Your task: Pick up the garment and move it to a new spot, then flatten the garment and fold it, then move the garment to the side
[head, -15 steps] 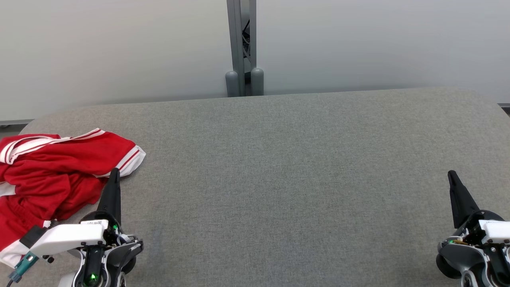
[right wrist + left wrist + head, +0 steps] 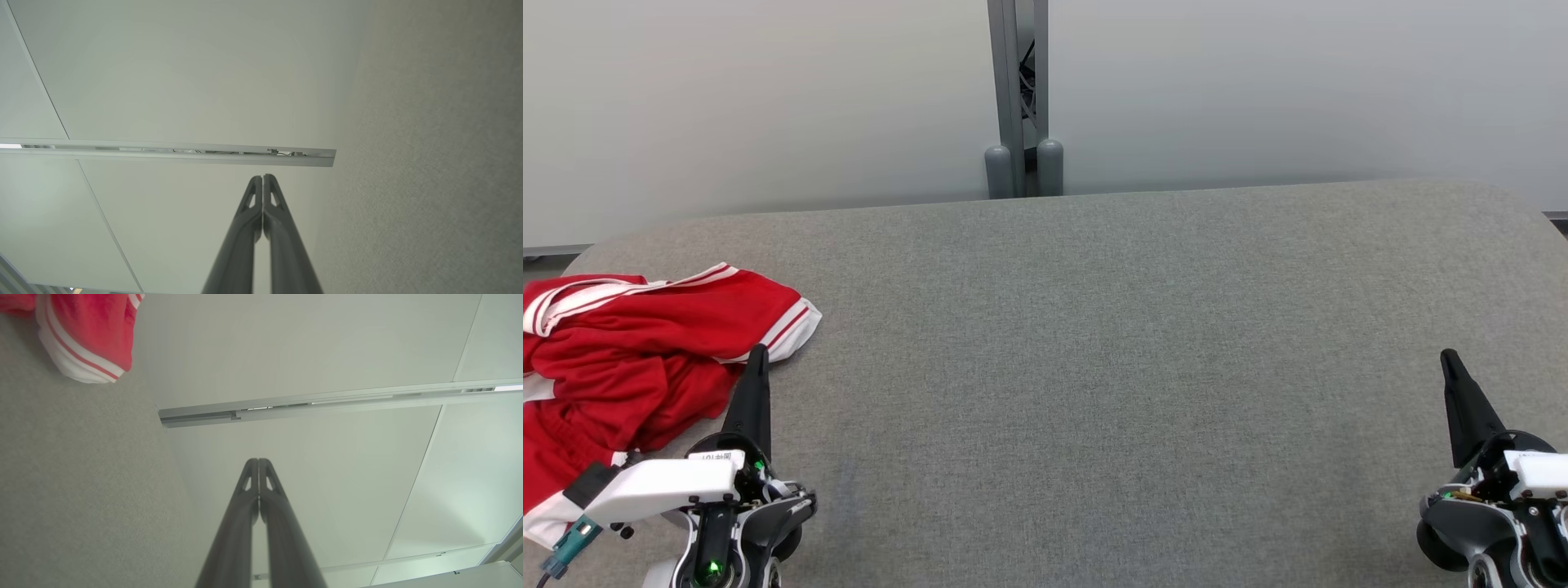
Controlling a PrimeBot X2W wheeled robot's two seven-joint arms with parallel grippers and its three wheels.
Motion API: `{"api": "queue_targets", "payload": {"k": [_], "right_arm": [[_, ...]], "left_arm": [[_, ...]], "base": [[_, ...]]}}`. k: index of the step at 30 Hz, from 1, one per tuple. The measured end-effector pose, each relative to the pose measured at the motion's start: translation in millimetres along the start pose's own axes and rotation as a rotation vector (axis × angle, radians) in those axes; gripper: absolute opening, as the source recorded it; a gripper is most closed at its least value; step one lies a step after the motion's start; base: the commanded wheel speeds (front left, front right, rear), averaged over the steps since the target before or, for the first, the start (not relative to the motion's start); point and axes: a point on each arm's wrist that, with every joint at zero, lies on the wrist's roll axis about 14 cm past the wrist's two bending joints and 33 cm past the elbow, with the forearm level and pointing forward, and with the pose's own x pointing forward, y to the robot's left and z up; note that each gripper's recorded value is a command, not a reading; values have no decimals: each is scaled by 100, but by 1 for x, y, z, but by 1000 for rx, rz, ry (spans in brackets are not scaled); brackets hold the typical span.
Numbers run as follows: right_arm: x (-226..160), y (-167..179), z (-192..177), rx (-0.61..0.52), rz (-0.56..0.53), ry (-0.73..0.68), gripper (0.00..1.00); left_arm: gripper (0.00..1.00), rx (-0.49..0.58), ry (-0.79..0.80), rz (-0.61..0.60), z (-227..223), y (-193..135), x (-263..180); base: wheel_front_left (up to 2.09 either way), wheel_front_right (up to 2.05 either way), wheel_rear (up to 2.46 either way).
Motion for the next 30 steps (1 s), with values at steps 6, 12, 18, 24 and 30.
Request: {"api": "queue_targets", "payload": {"k": [6, 12, 18, 24, 30], "right_arm": [[-13, -30, -5, 25, -84, -1, 100], [-16, -32, -13, 31, -90, 17, 100], [-16, -27, -19, 2, -77, 26, 100], [-15, -24, -25, -133, -72, 42, 100], [-14, -18, -26, -288, -53, 42, 100]], "left_arm": [[100, -15, 1, 90, -4, 32, -15], [100, -13, 3, 95, -9, 34, -19], [100, 32, 13, 71, -14, 26, -18], [100, 166, 20, 58, -16, 22, -19], [100, 324, 12, 23, -15, 12, -21]], "base": [[0, 0, 0], [0, 0, 0], [0, 0, 0], [0, 0, 0], [0, 0, 0]]}}
